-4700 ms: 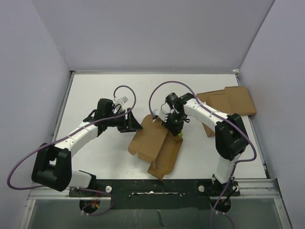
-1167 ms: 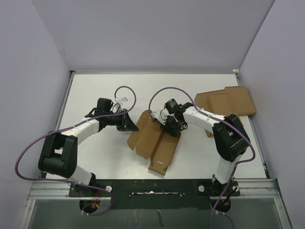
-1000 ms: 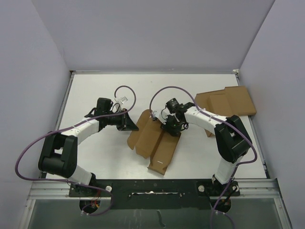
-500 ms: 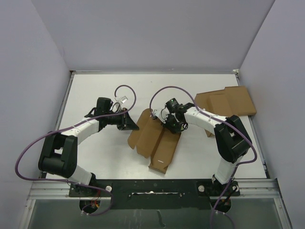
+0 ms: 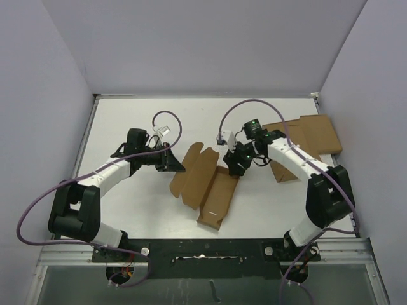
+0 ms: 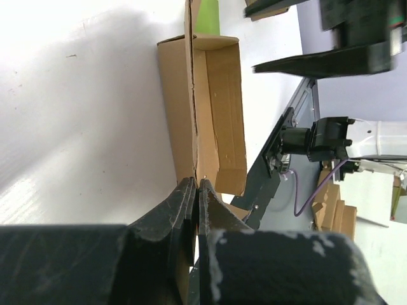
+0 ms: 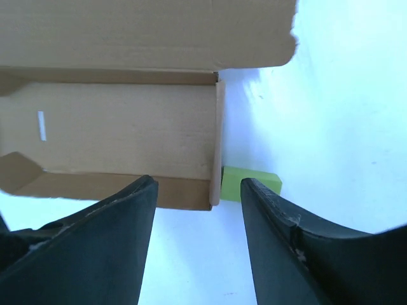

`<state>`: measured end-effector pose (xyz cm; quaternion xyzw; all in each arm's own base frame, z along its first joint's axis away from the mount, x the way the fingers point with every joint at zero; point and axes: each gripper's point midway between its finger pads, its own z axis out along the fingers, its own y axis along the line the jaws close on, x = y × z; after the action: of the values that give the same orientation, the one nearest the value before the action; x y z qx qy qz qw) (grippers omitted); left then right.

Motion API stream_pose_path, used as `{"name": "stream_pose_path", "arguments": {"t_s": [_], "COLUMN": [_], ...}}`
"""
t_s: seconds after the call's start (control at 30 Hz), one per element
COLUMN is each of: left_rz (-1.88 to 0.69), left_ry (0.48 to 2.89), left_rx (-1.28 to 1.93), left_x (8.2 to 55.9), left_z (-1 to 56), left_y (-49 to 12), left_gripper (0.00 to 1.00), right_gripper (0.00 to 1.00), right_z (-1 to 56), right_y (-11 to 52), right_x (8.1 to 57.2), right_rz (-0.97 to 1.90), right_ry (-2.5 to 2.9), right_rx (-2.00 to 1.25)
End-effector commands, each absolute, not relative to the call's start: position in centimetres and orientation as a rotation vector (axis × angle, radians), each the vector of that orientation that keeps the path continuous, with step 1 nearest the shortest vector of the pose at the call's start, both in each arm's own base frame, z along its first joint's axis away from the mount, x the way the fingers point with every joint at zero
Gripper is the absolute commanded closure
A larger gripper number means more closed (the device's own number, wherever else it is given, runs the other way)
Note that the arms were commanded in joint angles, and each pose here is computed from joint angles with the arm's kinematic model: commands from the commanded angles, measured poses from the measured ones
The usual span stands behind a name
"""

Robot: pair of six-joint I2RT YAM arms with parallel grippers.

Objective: Fold the paper box

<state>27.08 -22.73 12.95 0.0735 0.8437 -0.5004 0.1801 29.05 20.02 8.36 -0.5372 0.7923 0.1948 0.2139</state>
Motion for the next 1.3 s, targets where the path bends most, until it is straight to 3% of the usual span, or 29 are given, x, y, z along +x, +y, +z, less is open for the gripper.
{"name": "stream_pose_path", "arguments": {"t_s": [0.0,0.23,0.4,0.47,0.7,0.77,1.27], "left_rz": [-1.367,-1.260,-1.160,-1.113,-1.036,-1.031,-0.953], "left_ry": [2.182,2.058,2.006,2.010,1.947,1.932,1.964], "left_rx": [0.419,0.669,0.833,0.876,1.014,1.052,1.266], "left_x": [27.8,27.3,27.1,27.1,26.3,26.0,24.1], "left_z": [16.9,20.5,23.2,23.9,26.7,27.1,26.0], "left_y": [-23.1,-23.7,-24.5,-24.5,-25.0,-25.4,-28.2], "left_gripper": [1.00,1.00,1.00,1.00,1.00,1.00,1.00], "right_gripper": [0.44,0.43,0.16,0.10,0.07,0.01,0.01], "right_z": [15.1,22.2,25.7,27.0,28.2,28.0,23.9], "right_y": [21.4,21.7,23.2,22.9,17.7,18.0,20.5], "right_x": [27.7,27.8,27.7,27.9,29.4,28.6,27.9], "right_rz": [0.829,0.874,1.040,1.127,1.069,1.060,0.931], "right_ry": [1.953,1.707,1.592,1.596,1.528,1.452,1.433], "right_rx": [-1.408,-1.311,-1.328,-1.302,-1.133,-1.159,-1.378]}}
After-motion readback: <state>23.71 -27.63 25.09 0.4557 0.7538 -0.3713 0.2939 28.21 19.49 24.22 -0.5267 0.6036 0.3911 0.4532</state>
